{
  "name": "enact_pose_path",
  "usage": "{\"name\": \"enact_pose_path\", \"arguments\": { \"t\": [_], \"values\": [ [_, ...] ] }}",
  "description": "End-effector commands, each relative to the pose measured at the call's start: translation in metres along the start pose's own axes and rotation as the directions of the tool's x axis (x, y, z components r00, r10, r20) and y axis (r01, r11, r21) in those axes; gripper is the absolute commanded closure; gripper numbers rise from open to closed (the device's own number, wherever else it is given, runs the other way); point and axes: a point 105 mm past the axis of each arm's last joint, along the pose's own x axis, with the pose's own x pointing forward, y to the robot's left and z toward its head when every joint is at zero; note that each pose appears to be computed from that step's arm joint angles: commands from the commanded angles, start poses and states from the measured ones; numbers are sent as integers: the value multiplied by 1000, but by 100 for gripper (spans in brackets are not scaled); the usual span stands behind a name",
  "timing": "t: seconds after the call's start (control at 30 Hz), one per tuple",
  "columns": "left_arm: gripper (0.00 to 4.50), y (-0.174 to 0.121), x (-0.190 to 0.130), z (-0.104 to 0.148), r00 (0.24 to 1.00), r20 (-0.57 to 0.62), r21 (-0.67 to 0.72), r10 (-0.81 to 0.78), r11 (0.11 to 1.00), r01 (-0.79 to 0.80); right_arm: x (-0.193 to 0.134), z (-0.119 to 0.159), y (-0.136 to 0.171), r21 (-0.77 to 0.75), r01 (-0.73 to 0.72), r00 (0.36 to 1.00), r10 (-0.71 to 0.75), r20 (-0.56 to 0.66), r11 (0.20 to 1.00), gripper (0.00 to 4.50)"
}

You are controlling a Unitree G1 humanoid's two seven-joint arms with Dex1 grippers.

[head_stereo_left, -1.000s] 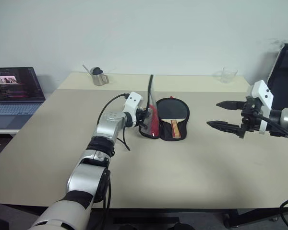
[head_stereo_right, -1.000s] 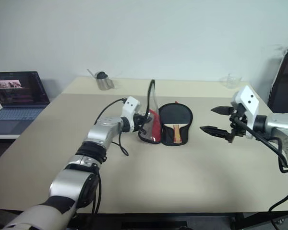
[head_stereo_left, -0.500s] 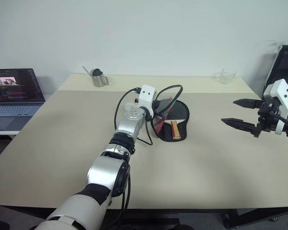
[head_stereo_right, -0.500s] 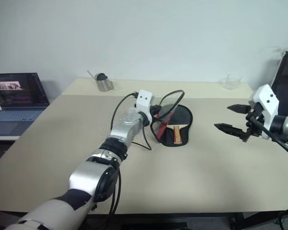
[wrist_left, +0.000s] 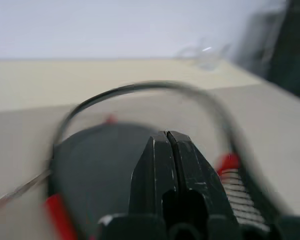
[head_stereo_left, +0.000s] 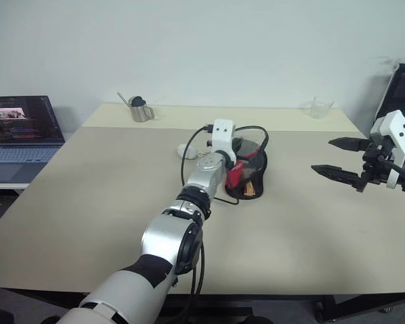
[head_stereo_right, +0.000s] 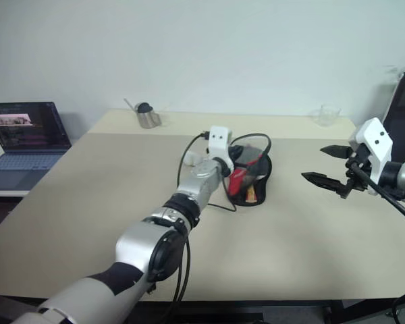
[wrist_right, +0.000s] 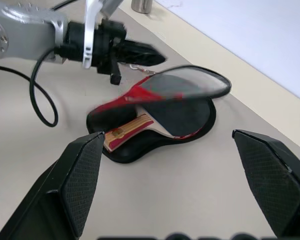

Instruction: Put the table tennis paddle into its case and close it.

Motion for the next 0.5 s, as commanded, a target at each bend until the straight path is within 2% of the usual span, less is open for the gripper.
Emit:
{"name": "enact_pose_path", "arguments": {
  "t": [0.03,0.17,0.27,0.4,0.5],
  "values": [
    [446,-12,5,41,992,120,12,-48,999,47,-1,10,-6,-42,29,999,-27,33,999,0],
    [446,-4,5,57,986,165,3,-13,1000,13,1,11,-8,-44,37,999,-35,40,998,0],
    [446,-7,3,67,977,198,28,-77,997,73,3,10,-9,-33,39,999,-38,37,999,0],
    [446,-21,-9,67,927,182,144,-328,941,305,14,2,-14,18,88,996,-89,26,996,0],
    [446,-12,-39,53,841,82,231,-535,831,506,45,-15,-28,207,239,970,-242,-8,949,0]
  ]
}}
